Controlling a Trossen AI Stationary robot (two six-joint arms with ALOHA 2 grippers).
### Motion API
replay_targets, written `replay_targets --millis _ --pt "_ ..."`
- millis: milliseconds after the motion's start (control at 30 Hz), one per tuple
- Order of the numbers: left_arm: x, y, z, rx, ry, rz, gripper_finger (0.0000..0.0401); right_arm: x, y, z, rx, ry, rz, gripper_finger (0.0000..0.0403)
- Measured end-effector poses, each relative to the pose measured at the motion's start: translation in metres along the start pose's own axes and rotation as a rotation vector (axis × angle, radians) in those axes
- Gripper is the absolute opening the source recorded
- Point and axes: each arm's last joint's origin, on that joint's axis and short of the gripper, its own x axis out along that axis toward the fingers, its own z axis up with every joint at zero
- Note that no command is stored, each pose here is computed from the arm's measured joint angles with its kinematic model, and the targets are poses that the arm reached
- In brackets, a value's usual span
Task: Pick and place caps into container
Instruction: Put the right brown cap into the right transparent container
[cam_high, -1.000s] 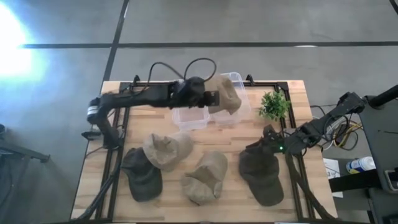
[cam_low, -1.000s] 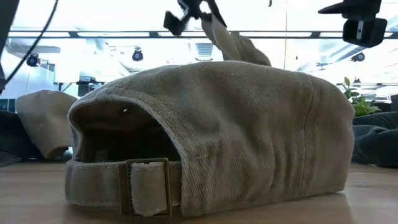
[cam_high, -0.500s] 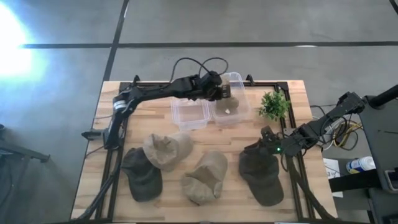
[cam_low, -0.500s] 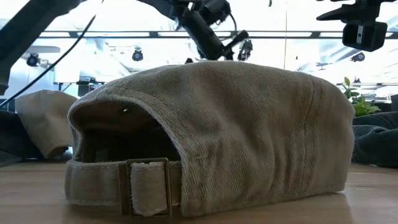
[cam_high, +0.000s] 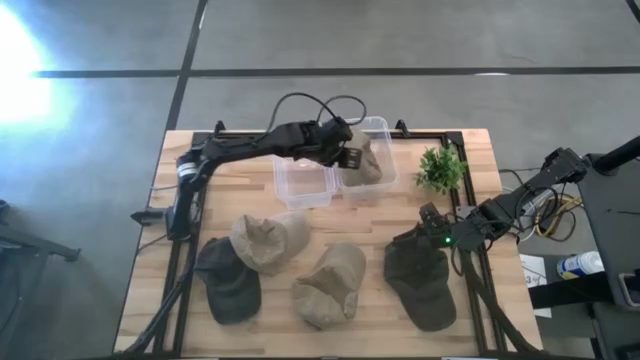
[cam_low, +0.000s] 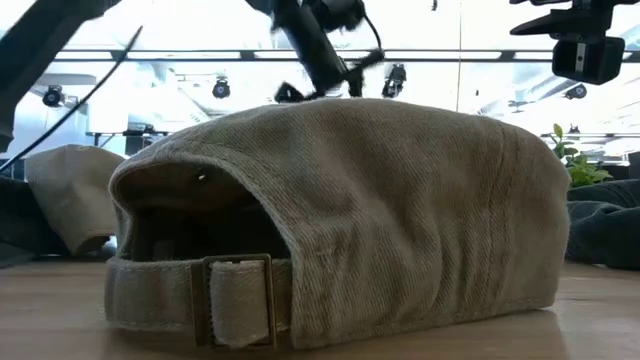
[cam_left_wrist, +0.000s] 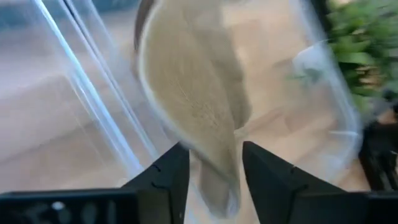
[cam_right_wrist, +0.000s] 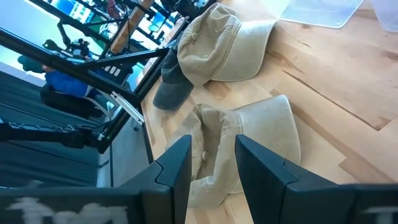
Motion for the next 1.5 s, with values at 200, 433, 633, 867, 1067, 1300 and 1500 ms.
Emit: replay_targets --millis 200,433,633,867,1067,1300,1500 --pt "-0.083 -0.020 -0.012 0.204 -0.012 -0.187 0.0155 0.001 -0.003 -0.003 -0.001 0.031 -0.002 0.0121" --pt "-0.165 -0.033 -0.098 0.407 0.096 -0.183 0.0155 0.016 -0.006 -0.016 0.014 0.153 -0.035 0.0121" --pt "-0.155 -0.028 -0.188 0.469 0.198 -0.080 0.0155 0.046 -0.007 -0.037 0.027 0.278 -0.069 0.0121" --pt "-0.085 0.002 -0.267 0.452 0.282 -0.062 0.0155 0.097 -0.008 -0.063 0.082 0.359 -0.011 0.0121" --pt "-0.040 0.042 -0.303 0.289 0.411 -0.042 0.0155 0.138 -0.013 -0.084 0.170 0.383 0.064 0.0121" --pt "-0.029 0.044 -0.324 0.157 0.435 -0.158 0.0155 0.178 -0.023 -0.103 0.231 0.399 -0.031 0.0121" --pt "-0.025 0.025 -0.336 0.103 0.421 -0.347 0.0155 0.200 -0.031 -0.098 0.295 0.369 -0.109 0.0121"
